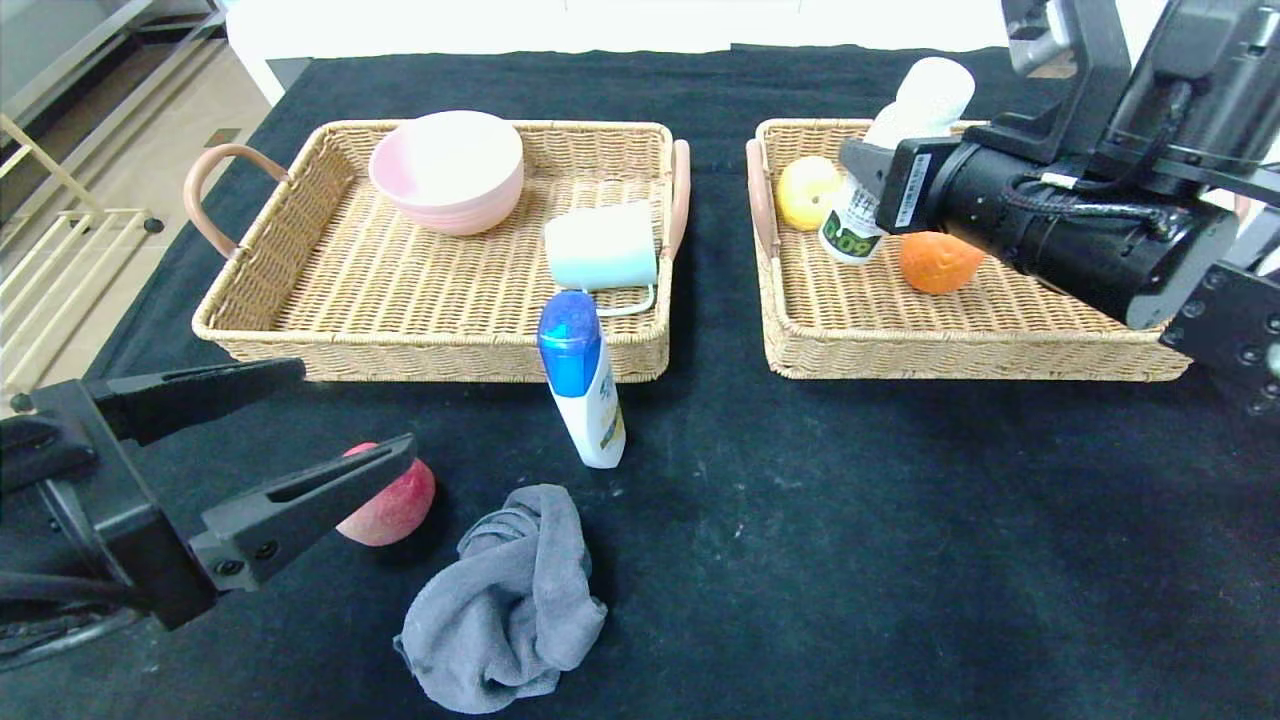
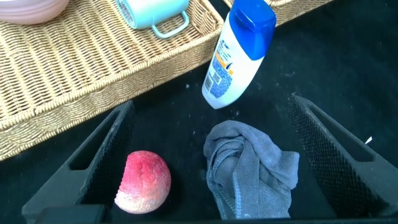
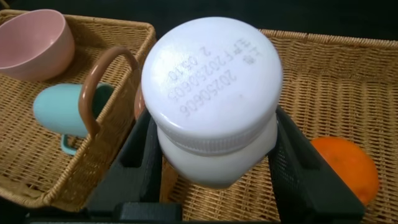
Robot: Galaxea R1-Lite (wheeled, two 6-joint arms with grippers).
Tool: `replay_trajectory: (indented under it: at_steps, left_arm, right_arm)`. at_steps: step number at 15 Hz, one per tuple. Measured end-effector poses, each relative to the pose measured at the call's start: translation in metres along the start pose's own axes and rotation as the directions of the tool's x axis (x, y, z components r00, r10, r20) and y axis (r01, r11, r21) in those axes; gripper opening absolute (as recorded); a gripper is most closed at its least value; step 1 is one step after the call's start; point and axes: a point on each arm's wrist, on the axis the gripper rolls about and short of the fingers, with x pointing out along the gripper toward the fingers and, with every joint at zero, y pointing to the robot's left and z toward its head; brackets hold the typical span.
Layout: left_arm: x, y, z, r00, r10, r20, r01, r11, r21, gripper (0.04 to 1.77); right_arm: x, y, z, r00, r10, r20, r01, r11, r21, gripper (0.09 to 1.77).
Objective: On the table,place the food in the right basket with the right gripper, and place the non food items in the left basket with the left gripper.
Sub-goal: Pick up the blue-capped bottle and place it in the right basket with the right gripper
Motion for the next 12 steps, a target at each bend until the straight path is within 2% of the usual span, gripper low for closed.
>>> replay_trajectory:
  at_steps: [6, 12]
  left_arm:
    - [0.000, 0.000, 0.000, 1.000, -0.001, 0.000, 0.001, 1.000, 0.000, 1.76]
    - [0.000, 0.000, 0.000, 1.000, -0.001, 0.001, 0.001, 1.000, 0.000, 1.76]
  right_arm:
    - [0.025, -0.013, -0.016, 0.998, -0.058, -0.016, 0.057, 0.998, -0.013, 1.02]
    - [0.030, -0.016, -0.022, 0.997, -0.068, -0.029, 0.068, 0.998, -0.017, 1.02]
